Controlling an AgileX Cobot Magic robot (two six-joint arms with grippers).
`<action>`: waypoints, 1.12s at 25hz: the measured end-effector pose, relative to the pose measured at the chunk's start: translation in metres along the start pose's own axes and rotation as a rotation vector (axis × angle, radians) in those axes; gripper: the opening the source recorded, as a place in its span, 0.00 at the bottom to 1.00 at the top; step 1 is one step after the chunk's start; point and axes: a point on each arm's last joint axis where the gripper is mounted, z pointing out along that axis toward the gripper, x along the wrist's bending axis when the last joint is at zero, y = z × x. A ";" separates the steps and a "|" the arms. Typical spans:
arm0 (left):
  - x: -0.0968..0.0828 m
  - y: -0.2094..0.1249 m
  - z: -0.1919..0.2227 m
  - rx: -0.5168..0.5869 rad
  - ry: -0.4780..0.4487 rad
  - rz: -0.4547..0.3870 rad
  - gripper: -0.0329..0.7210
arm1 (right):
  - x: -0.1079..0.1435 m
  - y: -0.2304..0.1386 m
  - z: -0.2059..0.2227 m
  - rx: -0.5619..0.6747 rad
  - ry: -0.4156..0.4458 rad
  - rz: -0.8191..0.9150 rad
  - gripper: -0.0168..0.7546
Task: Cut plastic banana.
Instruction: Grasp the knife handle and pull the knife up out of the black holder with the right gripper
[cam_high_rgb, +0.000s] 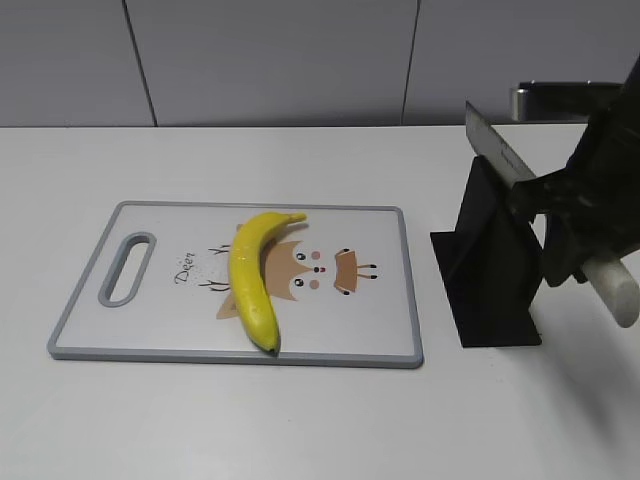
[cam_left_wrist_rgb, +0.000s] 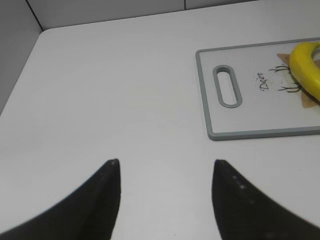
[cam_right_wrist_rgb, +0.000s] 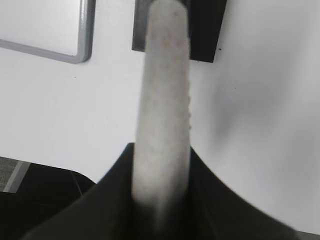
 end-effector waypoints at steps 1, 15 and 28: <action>0.000 0.000 0.000 0.000 0.000 0.000 0.80 | 0.001 -0.003 -0.007 -0.023 0.005 -0.009 0.26; 0.000 0.001 0.000 -0.006 0.001 0.000 0.80 | 0.011 -0.012 -0.053 -0.224 0.083 -0.264 0.25; 0.006 0.068 0.045 -0.031 -0.103 0.115 0.80 | 0.033 -0.001 -0.070 -0.456 0.132 -1.086 0.25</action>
